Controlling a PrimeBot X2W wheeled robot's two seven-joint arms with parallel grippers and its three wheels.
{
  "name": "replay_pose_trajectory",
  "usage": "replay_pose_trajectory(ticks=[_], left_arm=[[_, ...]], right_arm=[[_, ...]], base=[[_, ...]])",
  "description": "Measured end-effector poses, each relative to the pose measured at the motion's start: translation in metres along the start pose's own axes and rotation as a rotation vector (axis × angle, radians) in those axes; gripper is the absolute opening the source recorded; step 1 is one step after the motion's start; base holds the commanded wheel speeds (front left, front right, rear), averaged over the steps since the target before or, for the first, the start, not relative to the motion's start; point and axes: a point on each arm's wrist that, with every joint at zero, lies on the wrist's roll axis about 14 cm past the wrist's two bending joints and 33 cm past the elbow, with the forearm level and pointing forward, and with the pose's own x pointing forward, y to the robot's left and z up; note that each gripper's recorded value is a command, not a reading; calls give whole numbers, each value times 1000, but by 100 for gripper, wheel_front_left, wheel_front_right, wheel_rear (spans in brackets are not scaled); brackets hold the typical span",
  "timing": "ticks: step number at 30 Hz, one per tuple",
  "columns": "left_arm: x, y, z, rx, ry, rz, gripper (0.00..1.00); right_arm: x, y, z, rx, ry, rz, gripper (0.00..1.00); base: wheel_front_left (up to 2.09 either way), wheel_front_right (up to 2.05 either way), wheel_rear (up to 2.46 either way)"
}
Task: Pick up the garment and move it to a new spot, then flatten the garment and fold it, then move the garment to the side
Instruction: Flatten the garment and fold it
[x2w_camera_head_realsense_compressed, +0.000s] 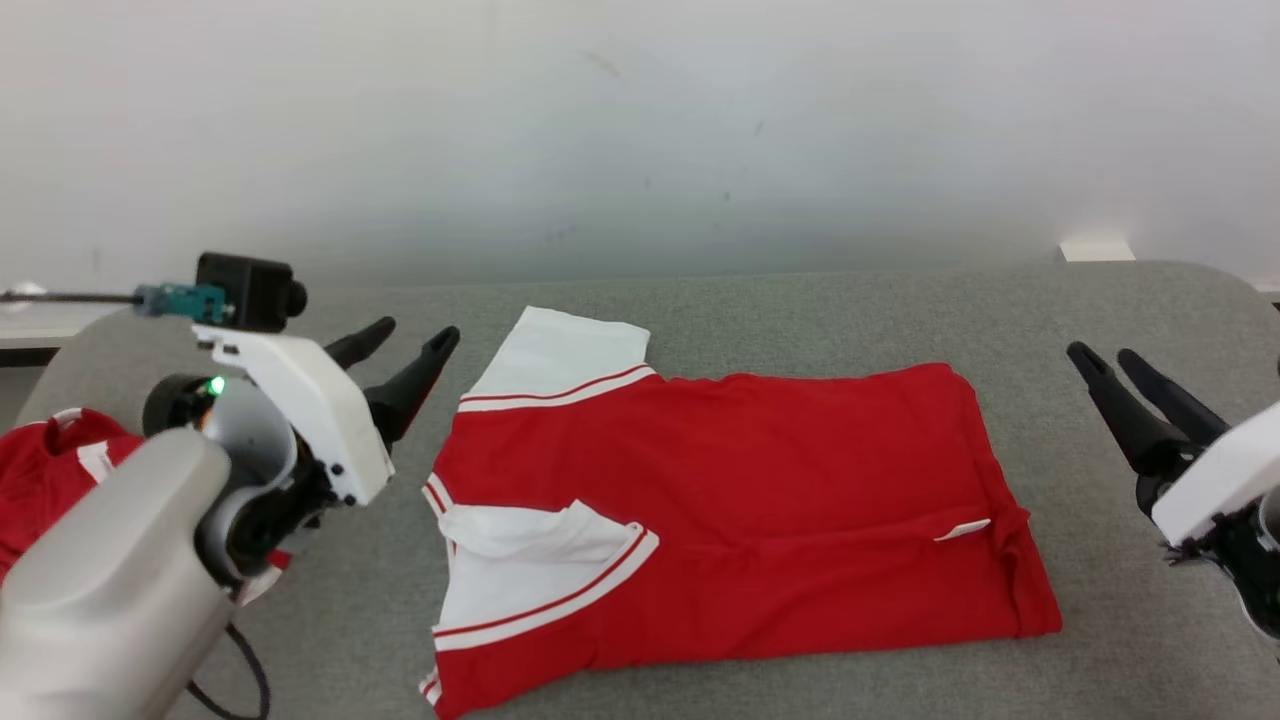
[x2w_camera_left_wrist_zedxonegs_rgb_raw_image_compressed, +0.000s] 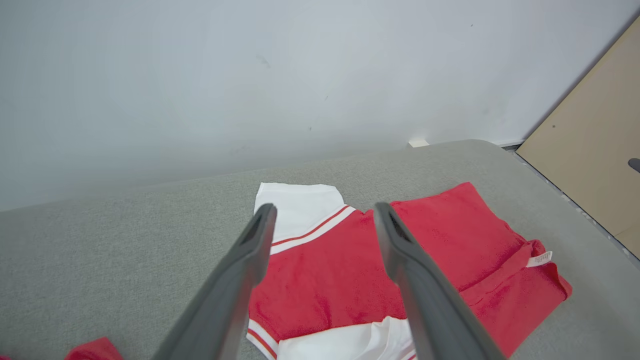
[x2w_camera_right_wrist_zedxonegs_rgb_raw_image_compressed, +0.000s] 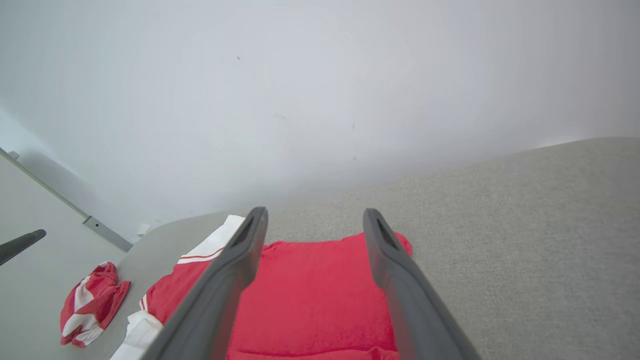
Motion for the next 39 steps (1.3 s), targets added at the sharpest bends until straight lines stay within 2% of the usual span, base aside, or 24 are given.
replay_pose_trajectory(ticks=[3,5,8,10,14,18,24,27,31,39], left_arm=[[-12,2,6,-19,-131,55,100],[-22,6,9,7,-211,103,100],[-37,7,9,51,-325,173,100],[-48,9,-3,80,-349,226,100],[-64,7,-36,26,-336,308,100],[-75,-2,-62,-31,-329,367,100],[-81,-17,-121,-92,-219,378,100],[-78,-20,-146,-102,-155,359,100],[-77,-21,-178,-114,-64,349,100],[-62,-29,-196,-130,13,298,100]], right_arm=[[-12,-11,13,-60,-147,-24,100],[-18,-25,27,-50,-217,-70,100],[-23,-22,59,-77,-373,-73,100],[-33,-25,44,-91,-402,-95,100],[-57,-35,4,-122,-420,-169,100],[-76,-48,-41,-175,-362,-253,100],[-82,-59,-93,-160,-252,-329,100],[-78,-62,-121,-107,-162,-351,100],[-68,-65,-137,-93,-74,-357,100],[-54,-64,-155,-85,10,-361,100]], base=[[0,0,0],[0,0,0],[0,0,0],[0,0,0],[0,0,0],[0,0,0],[0,0,0],[0,0,0],[0,0,0],[0,0,0]])
